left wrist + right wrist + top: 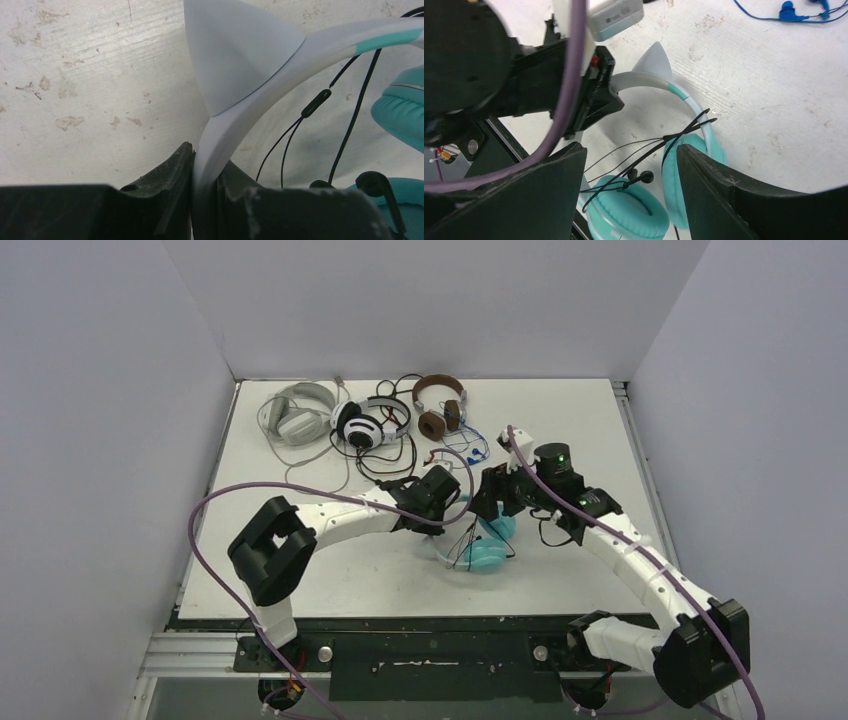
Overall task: Wrap the headphones
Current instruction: Place the headphones at the center of the board.
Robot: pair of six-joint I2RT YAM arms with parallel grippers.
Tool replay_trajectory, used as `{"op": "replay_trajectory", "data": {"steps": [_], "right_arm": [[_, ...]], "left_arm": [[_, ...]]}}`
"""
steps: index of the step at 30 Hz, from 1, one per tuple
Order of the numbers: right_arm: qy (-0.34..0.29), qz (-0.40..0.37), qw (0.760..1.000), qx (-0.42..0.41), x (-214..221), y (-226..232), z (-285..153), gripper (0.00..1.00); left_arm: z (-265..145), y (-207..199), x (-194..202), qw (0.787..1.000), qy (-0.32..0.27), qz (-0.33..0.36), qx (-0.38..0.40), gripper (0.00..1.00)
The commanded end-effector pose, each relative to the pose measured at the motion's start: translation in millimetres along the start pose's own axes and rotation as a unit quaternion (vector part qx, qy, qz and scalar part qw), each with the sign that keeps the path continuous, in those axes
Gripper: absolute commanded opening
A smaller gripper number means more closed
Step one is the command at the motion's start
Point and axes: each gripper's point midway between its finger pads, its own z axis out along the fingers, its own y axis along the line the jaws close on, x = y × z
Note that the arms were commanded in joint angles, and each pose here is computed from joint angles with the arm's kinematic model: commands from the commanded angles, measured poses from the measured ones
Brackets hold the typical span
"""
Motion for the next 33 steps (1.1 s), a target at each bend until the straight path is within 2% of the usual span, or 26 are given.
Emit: {"op": "replay_trajectory", "data": {"steps": [1, 10, 20, 22, 25, 26, 29, 30, 33], "right_arm": [[-0.035, -0.026, 0.999, 0.018, -9.3, 3.2, -24.5, 0.68], [-0.074, 0.021, 0.983, 0.169, -4.8, -40.1, -63.8, 0.78], [-0.139, 0.045, 0.946, 0.288, -22.4, -62.5, -121.6, 0.91], [-0.151, 0.051, 0.946, 0.283, -23.0, -58.0, -126.6, 0.91], [-0.154, 0.062, 0.948, 0.271, -16.4, -54.2, -125.6, 0.91], [-0.150, 0.067, 0.949, 0.269, -12.7, -54.2, -123.8, 0.91], [-0.140, 0.069, 0.956, 0.248, -4.6, -49.3, -116.0, 0.88], [-0.144, 0.067, 0.959, 0.236, -5.6, -45.7, -114.5, 0.88], [-0.163, 0.074, 0.961, 0.209, -10.3, -36.6, -111.4, 0.85]], "left_arm": [[-7.1, -30.7, -27.4, 0.998, -0.030, -0.028, 0.047, 0.00], [8.2, -58.3, -40.4, 0.996, -0.042, -0.029, 0.066, 0.00], [60.3, -120.2, -66.6, 0.994, -0.065, -0.020, 0.084, 0.00], [68.1, -128.6, -74.9, 0.993, -0.076, -0.019, 0.089, 0.12], [72.6, -137.8, -88.7, 0.992, -0.088, -0.021, 0.092, 0.42], [72.3, -138.7, -92.3, 0.992, -0.088, -0.019, 0.089, 0.48], [66.6, -133.9, -103.4, 0.993, -0.088, -0.014, 0.076, 0.52], [61.6, -132.0, -107.8, 0.993, -0.092, -0.014, 0.074, 0.62], [43.4, -116.4, -120.8, 0.993, -0.105, -0.014, 0.061, 0.65]]}}
